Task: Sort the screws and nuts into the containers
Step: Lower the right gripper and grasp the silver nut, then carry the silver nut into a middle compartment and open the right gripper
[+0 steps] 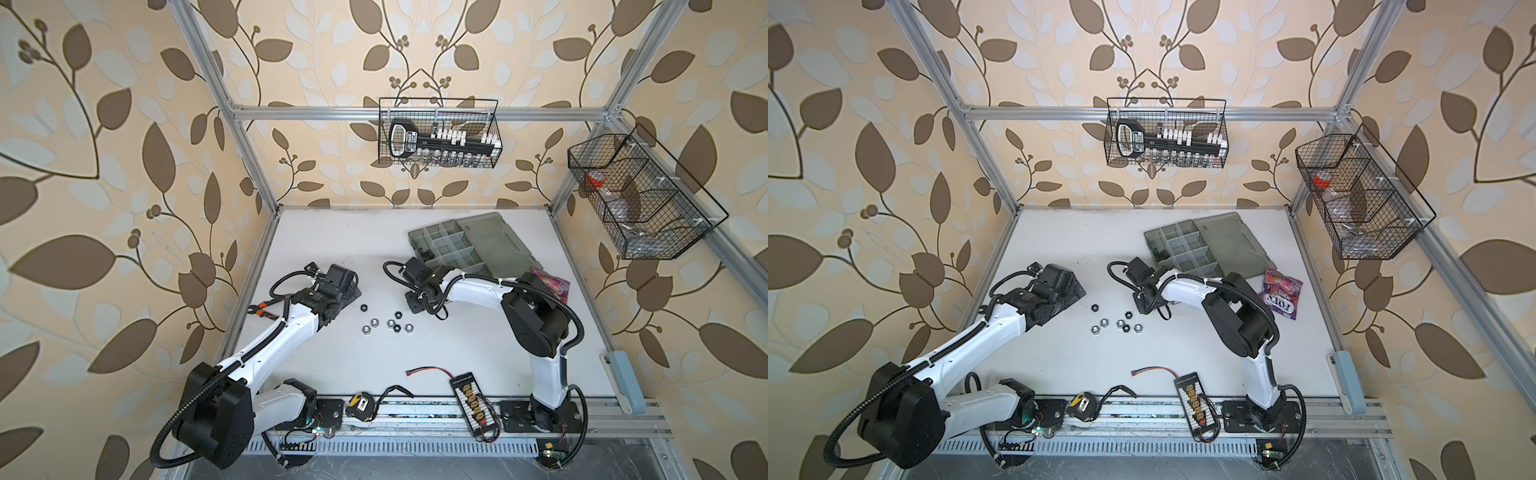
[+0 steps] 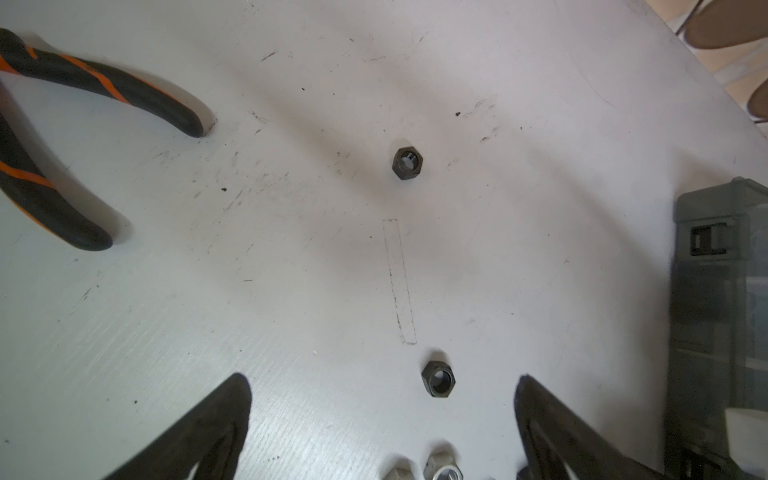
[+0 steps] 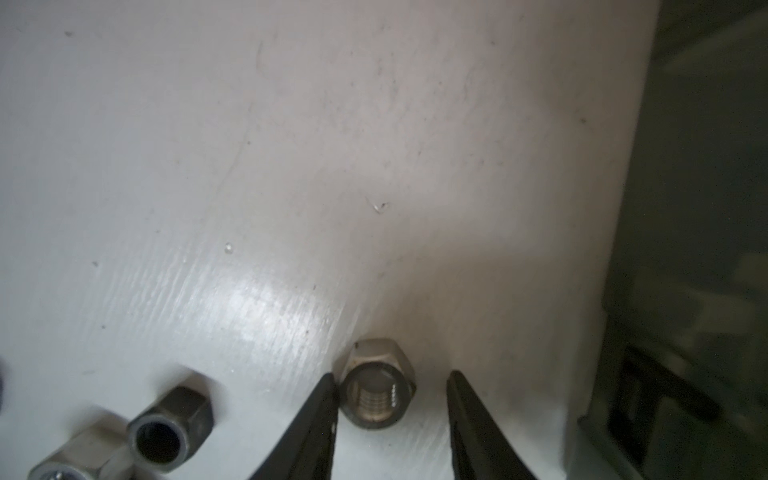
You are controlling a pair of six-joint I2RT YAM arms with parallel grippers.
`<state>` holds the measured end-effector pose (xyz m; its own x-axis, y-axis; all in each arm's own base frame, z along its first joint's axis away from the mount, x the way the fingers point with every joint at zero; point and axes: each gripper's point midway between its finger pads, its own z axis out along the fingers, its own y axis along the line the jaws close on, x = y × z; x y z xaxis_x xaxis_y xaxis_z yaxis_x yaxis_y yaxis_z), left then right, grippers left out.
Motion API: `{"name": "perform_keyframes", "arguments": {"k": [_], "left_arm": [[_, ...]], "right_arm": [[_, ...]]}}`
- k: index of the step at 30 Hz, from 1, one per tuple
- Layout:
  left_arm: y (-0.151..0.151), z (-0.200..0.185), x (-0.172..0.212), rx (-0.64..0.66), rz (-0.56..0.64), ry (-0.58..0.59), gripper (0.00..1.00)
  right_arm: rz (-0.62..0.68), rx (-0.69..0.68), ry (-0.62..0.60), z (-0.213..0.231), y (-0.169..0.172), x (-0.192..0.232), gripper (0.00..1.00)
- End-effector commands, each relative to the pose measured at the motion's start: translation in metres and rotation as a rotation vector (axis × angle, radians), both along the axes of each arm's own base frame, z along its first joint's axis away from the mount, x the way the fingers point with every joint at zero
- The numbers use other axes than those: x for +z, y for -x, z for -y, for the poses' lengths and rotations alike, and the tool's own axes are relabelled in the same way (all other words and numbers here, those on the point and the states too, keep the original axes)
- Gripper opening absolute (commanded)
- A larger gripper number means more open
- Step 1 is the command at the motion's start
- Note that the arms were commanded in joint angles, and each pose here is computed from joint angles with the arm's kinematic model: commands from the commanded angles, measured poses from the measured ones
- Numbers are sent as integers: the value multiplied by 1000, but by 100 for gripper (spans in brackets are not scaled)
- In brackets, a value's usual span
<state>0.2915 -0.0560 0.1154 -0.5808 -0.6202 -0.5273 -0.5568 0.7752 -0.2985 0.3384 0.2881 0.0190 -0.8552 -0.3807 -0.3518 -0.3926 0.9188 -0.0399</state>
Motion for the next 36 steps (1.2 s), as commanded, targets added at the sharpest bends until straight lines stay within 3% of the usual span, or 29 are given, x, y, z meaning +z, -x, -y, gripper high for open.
{"name": "perform_keyframes", "arguments": {"k": [1,7,15,22,36], "left_arm": [[-4,-5,14,29,35,-2,99],[-5,-4,14,27,33,0,99],[-5,-4,15,28,34,-1,99],[-6,-4,15,26,35,0,99],[-4,-5,13,29,31,-5,99]], "right_arm": [[-24,4,35,2,-1,-15,41],[-38,4,30,2,1,-18,33],[-59,4,15,4,8,-18,30],[-51,2,5,5,8,-13,16],[72,-15,-75,0,-9,47,8]]}}
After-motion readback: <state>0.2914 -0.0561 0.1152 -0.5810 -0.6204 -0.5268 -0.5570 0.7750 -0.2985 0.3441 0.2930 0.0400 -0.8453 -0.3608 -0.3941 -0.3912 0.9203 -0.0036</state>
